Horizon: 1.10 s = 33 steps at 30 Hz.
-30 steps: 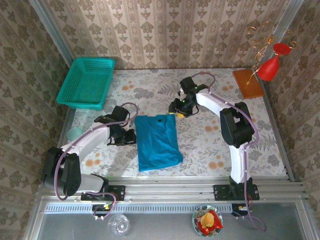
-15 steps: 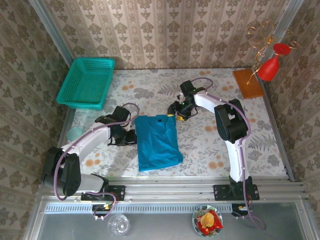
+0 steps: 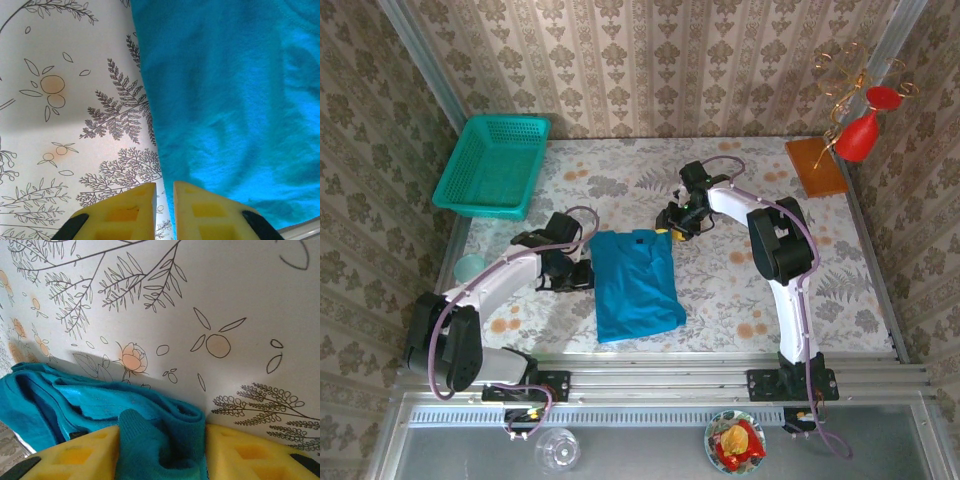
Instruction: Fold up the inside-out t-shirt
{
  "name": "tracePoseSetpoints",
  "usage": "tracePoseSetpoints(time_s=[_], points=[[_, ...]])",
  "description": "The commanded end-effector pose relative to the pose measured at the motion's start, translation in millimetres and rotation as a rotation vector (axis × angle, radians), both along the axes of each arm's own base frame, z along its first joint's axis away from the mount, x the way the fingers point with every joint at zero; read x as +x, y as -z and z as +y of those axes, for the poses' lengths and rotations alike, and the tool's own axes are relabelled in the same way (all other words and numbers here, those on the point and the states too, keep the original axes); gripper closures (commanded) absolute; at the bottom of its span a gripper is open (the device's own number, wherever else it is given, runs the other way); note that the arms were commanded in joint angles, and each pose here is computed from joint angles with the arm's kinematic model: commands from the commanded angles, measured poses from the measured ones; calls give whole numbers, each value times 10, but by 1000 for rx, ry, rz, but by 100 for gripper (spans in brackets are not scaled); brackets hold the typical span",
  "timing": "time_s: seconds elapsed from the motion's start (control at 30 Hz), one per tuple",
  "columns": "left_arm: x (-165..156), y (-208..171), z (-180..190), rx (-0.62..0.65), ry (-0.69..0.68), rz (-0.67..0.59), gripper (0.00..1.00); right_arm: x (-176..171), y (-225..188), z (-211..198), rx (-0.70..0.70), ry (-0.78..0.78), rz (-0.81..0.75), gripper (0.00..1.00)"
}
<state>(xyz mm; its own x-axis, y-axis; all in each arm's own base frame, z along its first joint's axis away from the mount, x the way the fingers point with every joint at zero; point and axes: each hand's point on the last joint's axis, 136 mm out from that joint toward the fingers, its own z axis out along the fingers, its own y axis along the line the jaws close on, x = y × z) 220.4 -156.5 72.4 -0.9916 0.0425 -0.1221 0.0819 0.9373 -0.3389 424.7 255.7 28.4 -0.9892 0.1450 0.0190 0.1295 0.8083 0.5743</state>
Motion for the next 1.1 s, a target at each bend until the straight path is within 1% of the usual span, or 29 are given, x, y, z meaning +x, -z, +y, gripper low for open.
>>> tracePoseSetpoints(time_s=[0.0,0.03,0.23,0.3,0.4,0.47,0.57,0.7,0.8,0.87,0.97,1.07], points=[[12,-11,-11,5,-17,10,82,-13,40,176,51,-33,8,56],[18,-15,-13,3,-18,8,82,-13,40,183,55,-34,8,58],[56,-10,-24,-3,-26,-7,82,-33,51,183,60,-38,14,61],[69,-1,-31,-5,-27,-12,82,-36,55,187,61,-41,14,63],[112,1,-37,-5,-29,-27,82,-39,91,169,56,-39,23,69],[175,-21,-39,-6,-32,-51,82,-51,113,154,51,-39,31,76],[364,-87,10,-12,-55,-85,78,-63,117,140,48,-38,33,88],[743,-213,69,-28,-79,-144,70,-81,108,85,21,-44,32,99],[1010,-258,43,-81,-91,-171,64,-89,110,47,13,-46,32,100],[1177,-234,-29,-148,-92,-166,61,-108,131,13,5,-45,41,100],[1369,-158,-126,-213,-81,-144,60,-143,133,-22,-10,-49,50,100],[1476,-26,-135,-215,-79,-100,60,-170,120,-76,-31,-50,58,100]])
